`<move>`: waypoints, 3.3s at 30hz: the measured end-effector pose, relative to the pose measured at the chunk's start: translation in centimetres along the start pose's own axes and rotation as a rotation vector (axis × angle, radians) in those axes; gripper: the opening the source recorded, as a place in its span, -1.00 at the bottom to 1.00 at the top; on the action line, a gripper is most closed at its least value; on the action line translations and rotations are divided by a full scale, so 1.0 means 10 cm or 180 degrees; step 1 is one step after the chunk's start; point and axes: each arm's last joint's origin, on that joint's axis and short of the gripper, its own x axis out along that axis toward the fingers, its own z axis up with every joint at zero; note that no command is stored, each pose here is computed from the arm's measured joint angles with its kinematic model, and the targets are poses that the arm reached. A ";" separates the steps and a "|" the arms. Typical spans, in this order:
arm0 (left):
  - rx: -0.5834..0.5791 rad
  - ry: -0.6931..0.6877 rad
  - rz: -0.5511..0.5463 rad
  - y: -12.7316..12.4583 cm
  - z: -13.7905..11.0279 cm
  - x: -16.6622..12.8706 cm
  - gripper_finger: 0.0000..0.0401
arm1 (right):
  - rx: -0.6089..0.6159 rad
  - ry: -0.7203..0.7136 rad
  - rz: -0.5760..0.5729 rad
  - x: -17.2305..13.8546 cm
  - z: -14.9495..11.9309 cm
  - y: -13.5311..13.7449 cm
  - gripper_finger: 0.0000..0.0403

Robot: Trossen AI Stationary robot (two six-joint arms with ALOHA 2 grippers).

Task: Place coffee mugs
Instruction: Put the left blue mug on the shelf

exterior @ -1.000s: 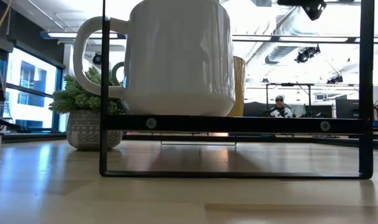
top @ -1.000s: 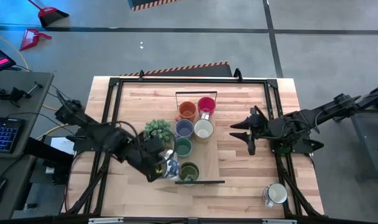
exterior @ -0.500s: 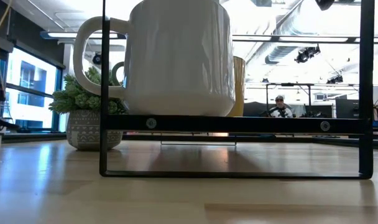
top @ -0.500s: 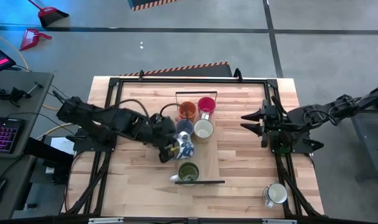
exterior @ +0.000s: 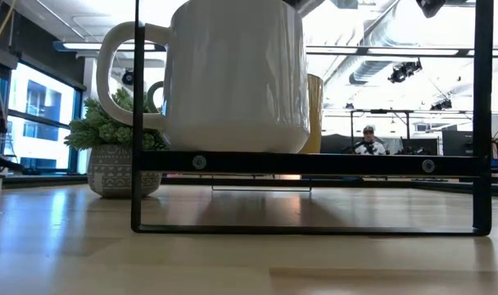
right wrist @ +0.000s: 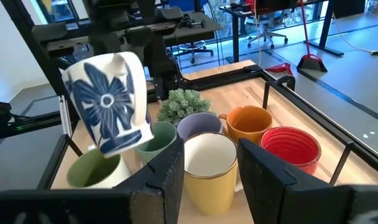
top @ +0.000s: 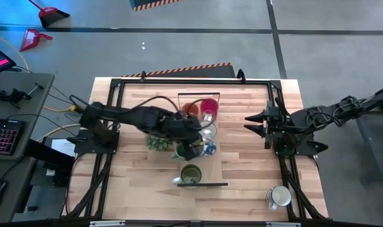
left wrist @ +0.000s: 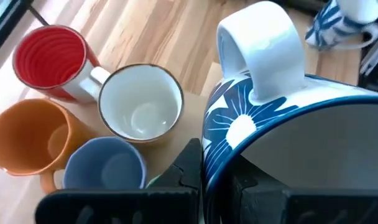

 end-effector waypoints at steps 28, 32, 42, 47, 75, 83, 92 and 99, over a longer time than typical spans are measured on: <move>0.0531 0.0671 -0.0080 -0.37 0.10 0.87 -0.96 | 0.0019 0.0154 -0.0144 -0.03 -0.06 -0.04 -0.36; 0.0577 0.0714 -0.0119 -0.37 0.10 0.98 -0.96 | 0.0021 0.0156 -0.0136 -0.03 -0.06 -0.04 -0.36; 0.0650 0.0827 -0.0123 -0.33 0.09 1.15 -0.96 | 0.0021 0.0173 -0.0142 -0.02 -0.07 -0.04 -0.36; 0.0684 0.0878 -0.0143 -0.28 0.09 1.21 -0.96 | 0.0026 0.0174 -0.0142 -0.02 -0.07 -0.04 -0.36; 0.0793 0.1060 -0.0092 -0.21 0.06 1.41 -0.96 | -0.0011 0.0246 -0.0154 -0.03 -0.09 -0.05 -0.36; 0.0848 0.1186 -0.0047 -0.18 0.03 1.40 -0.96 | -0.0010 0.0245 -0.0153 -0.03 -0.09 -0.05 -0.36; 0.0834 0.1213 -0.0035 -0.15 0.03 1.40 -0.96 | -0.0009 0.0244 -0.0152 -0.03 -0.09 -0.05 -0.36; 0.0812 0.1242 -0.0017 -0.14 0.01 1.44 -0.96 | -0.0010 0.0244 -0.0151 -0.03 -0.09 -0.05 -0.36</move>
